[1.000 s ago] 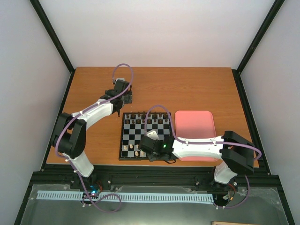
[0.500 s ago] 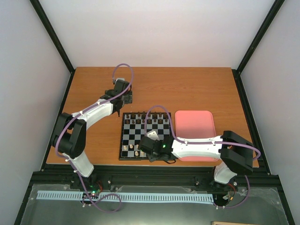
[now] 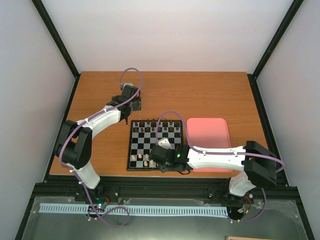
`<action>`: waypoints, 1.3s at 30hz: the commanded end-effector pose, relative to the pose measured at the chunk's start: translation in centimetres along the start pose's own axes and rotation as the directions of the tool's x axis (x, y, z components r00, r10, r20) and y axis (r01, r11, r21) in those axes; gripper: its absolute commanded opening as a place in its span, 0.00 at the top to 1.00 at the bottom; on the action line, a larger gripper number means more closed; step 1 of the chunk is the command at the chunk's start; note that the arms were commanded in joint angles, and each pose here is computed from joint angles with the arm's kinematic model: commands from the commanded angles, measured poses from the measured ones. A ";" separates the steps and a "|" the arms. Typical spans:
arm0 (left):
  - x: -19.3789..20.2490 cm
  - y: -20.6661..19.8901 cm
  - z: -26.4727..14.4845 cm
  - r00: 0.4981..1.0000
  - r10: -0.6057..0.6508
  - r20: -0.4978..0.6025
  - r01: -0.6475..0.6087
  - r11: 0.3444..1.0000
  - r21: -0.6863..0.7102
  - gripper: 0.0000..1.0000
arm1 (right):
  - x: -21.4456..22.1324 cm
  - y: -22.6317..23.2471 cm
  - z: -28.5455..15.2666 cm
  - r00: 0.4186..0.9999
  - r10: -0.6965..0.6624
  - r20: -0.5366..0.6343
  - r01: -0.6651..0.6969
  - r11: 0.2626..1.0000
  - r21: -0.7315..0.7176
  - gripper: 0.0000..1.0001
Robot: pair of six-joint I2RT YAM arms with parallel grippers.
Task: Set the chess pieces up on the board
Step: Place the chess piece on the chessboard, then pick up the chess piece from the storage box.
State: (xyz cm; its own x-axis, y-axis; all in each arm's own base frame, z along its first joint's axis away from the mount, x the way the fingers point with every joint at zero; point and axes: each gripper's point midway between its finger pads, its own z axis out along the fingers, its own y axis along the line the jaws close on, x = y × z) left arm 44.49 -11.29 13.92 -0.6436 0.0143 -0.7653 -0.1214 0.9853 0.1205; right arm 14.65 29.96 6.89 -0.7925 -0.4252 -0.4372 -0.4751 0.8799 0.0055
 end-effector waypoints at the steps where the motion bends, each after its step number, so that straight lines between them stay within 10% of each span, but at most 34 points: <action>1: -1.8 -0.5 -0.6 0.999 -0.001 0.036 0.000 1.000 0.011 0.00 | -2.0 -0.2 -2.9 0.996 0.016 0.084 -0.016 1.000 -0.003 0.65; 6: -1.7 -0.5 -0.6 0.999 0.000 0.035 -0.001 1.000 0.011 0.00 | -2.6 -2.4 -4.9 0.991 0.044 0.129 -0.052 0.997 0.065 0.53; 14: -1.7 -0.6 -0.6 0.999 0.000 0.034 0.000 1.000 0.017 0.00 | -2.5 -6.1 -6.1 0.982 0.095 0.161 -0.120 0.981 0.154 0.01; 22: -1.9 -0.9 -0.7 0.999 -0.006 0.034 0.005 0.999 0.036 0.00 | -0.6 -13.8 -6.6 0.953 0.273 0.133 -0.303 0.888 0.347 0.00; 29: -2.0 -1.6 -0.5 1.000 -0.009 0.029 0.007 0.998 0.065 0.00 | 3.3 -21.4 -6.3 0.808 0.571 0.145 -0.579 0.723 0.377 0.01; 39: -1.7 -2.4 -0.2 1.000 -0.010 0.015 0.009 0.995 0.100 0.00 | 6.7 -25.8 -5.1 0.649 0.748 0.139 -0.727 0.556 0.403 0.28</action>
State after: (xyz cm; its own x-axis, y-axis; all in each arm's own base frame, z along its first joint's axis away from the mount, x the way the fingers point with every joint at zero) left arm 44.91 -12.64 13.99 -0.6498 0.0078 -0.7601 -0.0730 0.9947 0.0726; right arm 19.38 3.86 9.74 -0.8194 0.3612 -0.4451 0.4290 0.9014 -0.0581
